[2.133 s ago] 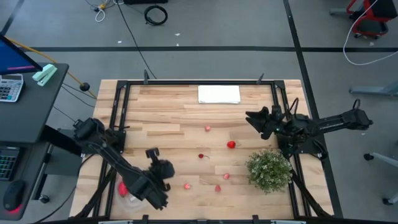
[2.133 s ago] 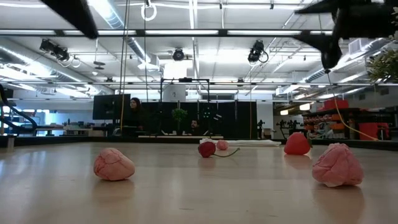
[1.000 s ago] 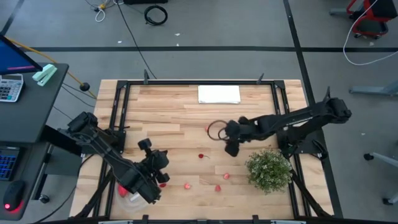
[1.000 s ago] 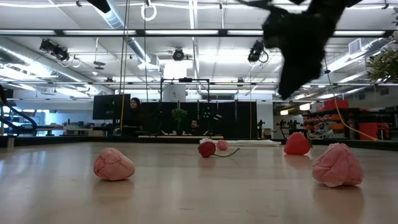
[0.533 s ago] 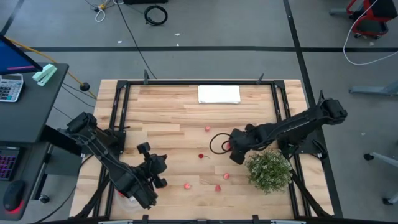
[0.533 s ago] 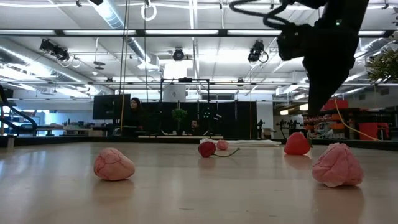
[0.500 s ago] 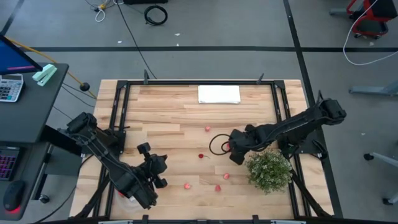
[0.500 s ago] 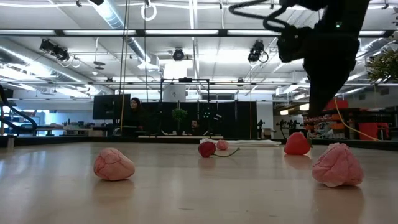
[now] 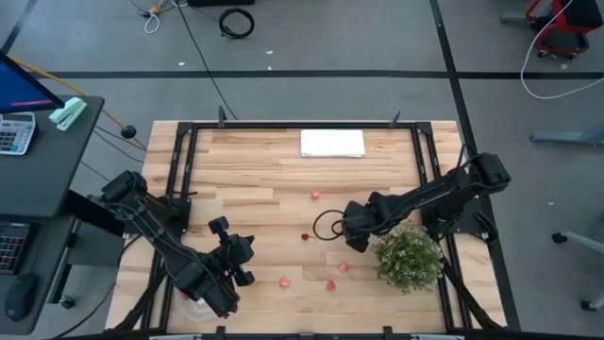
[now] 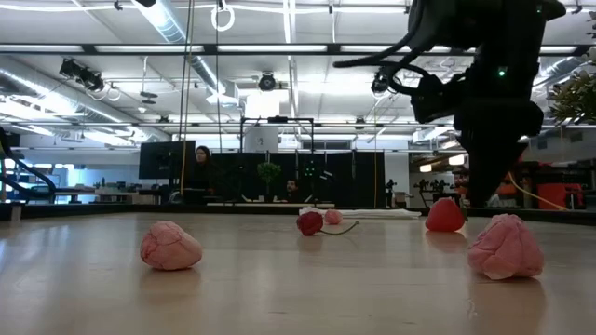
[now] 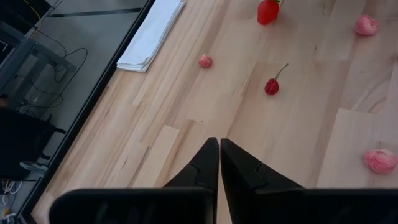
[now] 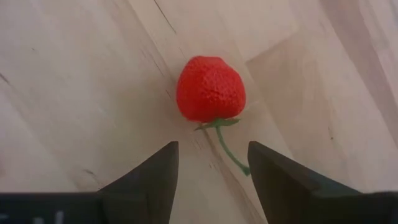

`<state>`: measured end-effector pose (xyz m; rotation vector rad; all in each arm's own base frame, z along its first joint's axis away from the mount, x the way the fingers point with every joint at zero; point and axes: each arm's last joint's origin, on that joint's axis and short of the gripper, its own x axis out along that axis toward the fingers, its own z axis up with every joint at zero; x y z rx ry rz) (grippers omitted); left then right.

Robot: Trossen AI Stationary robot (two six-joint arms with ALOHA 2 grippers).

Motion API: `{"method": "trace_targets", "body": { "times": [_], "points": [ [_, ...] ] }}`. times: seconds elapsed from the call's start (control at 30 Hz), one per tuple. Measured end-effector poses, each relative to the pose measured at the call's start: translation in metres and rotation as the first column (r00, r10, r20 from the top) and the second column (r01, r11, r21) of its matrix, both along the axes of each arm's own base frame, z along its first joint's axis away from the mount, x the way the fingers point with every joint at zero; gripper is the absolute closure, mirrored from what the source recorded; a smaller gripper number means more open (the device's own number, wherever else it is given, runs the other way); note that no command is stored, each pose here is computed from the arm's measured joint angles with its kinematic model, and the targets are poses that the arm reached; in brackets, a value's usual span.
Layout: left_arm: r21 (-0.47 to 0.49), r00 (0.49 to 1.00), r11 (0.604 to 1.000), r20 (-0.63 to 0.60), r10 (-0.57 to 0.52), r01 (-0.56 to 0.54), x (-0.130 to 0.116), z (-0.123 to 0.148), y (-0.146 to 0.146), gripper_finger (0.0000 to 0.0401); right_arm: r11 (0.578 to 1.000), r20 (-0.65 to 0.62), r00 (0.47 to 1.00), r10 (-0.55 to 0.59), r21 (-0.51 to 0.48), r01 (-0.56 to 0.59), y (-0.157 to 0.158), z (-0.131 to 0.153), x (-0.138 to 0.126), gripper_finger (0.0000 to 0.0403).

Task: Pick and placing Produce into tupperware
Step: Put the strawberry into the transparent plastic container

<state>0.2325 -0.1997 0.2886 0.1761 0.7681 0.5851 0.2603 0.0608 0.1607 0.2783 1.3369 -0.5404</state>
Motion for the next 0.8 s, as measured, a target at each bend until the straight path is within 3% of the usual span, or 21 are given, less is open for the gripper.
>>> {"method": "trace_targets", "body": {
  "times": [0.23,0.4,0.57,0.73,0.8],
  "points": [
    [0.001,1.000,1.000,-0.001,0.000,0.000,0.000,0.000,0.000,0.0387,0.997,-0.032,0.999,0.001,-0.079,-0.004,-0.006,-0.008,0.002,0.0204],
    [0.001,1.000,1.000,-0.001,0.000,0.000,0.000,0.000,0.000,0.0386,0.995,-0.114,0.993,-0.026,-0.099,0.014,-0.014,-0.016,0.001,0.0230],
    [0.002,1.000,1.000,-0.002,0.000,0.000,0.000,0.000,0.000,0.0378,0.994,-0.123,0.992,-0.013,-0.106,0.000,-0.019,-0.021,0.004,0.0289],
    [0.002,1.000,1.000,-0.002,-0.001,0.001,0.000,0.000,0.000,0.0380,0.991,-0.089,0.996,-0.011,-0.133,-0.001,-0.019,-0.018,0.005,0.0382],
    [0.002,1.000,1.000,-0.002,-0.001,0.001,0.000,0.000,0.000,0.0384,0.991,-0.092,0.996,0.008,-0.133,-0.020,-0.019,-0.018,0.005,0.0393]
  ]
}}
